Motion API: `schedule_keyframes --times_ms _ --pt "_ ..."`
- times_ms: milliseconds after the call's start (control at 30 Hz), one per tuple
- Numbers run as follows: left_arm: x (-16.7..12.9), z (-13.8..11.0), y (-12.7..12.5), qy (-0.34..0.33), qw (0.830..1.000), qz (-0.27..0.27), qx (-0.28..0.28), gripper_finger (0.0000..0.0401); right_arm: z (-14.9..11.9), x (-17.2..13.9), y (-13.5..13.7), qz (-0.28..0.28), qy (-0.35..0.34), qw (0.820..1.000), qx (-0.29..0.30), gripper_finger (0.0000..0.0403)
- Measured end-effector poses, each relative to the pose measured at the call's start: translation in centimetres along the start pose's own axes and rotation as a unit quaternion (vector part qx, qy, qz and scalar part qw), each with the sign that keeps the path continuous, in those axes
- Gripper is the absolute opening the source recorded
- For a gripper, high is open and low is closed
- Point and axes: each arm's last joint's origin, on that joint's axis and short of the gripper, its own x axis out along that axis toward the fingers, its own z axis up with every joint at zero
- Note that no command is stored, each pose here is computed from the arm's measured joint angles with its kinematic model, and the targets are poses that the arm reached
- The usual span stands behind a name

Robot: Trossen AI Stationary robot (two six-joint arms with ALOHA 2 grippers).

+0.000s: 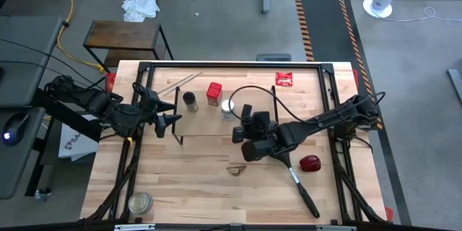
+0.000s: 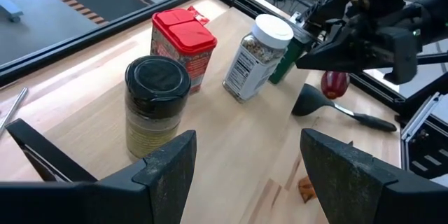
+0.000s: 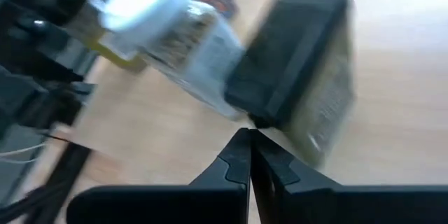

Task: Shelf spices
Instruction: Remove the black seasoning can from the shelf

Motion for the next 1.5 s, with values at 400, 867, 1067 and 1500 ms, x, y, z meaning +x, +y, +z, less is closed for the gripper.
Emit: schedule_keyframes --times_ms 400,867,1067,1500 --pt "0.0 0.1 0.1 -0.017 1.0 0.016 -0.008 0.0252 0.2 -3.7 -3.6 -0.085 -0.046 0.994 0.04 0.0" --pt "0.0 0.0 0.0 -0.009 1.0 0.007 -0.029 0.0252 -0.8 -6.1 -0.6 0.063 0.022 0.981 -0.181 0.0064" --pt "0.0 -0.1 -0.1 0.011 0.999 -0.011 -0.032 0.0252 -0.5 -5.8 -0.7 0.056 0.021 0.986 -0.153 0.0192" --pt "0.0 -0.1 -0.1 0.012 0.999 -0.012 -0.032 0.0252 -1.3 -1.8 -1.0 -0.017 -0.012 0.994 -0.11 0.0336"
